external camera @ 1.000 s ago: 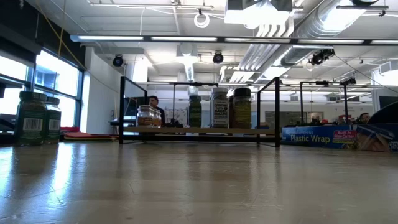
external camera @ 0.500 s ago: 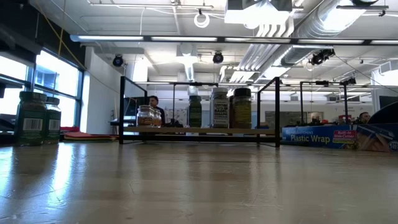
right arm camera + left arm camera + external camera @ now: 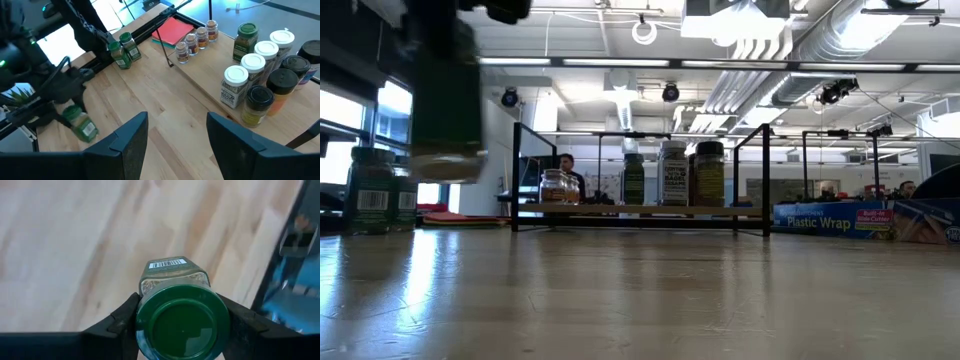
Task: Shelf spices
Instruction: Put the bottom left green seasoning bottle on the shelf aligned with the other green seasoning bottle
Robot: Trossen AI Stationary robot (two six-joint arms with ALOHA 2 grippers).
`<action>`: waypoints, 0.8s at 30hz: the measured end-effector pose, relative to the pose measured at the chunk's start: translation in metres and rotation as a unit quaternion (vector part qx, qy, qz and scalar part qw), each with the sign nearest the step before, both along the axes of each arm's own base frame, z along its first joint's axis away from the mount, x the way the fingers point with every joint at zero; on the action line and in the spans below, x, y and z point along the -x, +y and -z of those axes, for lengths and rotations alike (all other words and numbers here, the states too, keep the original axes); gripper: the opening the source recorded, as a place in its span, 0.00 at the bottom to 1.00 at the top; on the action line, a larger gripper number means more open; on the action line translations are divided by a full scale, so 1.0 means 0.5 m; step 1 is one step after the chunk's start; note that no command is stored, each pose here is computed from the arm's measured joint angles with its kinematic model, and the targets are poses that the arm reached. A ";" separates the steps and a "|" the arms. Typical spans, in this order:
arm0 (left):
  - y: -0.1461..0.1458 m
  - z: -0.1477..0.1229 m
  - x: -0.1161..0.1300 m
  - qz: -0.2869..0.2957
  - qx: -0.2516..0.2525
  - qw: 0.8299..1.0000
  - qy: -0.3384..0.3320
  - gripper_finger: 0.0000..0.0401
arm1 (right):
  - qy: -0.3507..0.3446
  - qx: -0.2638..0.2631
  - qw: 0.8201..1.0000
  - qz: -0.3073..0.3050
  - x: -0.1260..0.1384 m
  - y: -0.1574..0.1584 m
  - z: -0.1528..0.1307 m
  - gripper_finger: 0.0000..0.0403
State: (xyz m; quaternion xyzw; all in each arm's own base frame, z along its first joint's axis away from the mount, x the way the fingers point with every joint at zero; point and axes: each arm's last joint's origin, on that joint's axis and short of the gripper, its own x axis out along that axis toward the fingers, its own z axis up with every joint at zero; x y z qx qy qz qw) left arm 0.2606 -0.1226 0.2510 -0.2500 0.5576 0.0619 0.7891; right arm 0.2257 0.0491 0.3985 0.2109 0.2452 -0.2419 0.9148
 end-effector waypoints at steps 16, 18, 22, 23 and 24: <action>0.120 0.033 -0.058 -0.250 -0.009 0.968 0.028 0.53 | 0.005 0.012 1.000 -0.005 0.000 0.000 0.000 0.49; 0.121 0.044 -0.067 -0.257 -0.007 0.966 0.032 0.54 | 0.004 0.015 1.000 -0.002 0.000 -0.001 0.000 0.49; 0.120 0.061 -0.087 -0.267 0.002 0.964 0.023 0.54 | 0.003 0.019 1.000 0.003 0.000 -0.002 0.000 0.49; 0.120 0.065 -0.092 -0.275 0.008 0.961 0.022 0.54 | 0.003 0.019 1.000 0.003 0.000 -0.002 0.000 0.49; 0.120 0.069 -0.096 -0.282 0.014 0.959 0.023 0.54 | 0.003 0.019 1.000 0.003 0.000 -0.002 0.000 0.49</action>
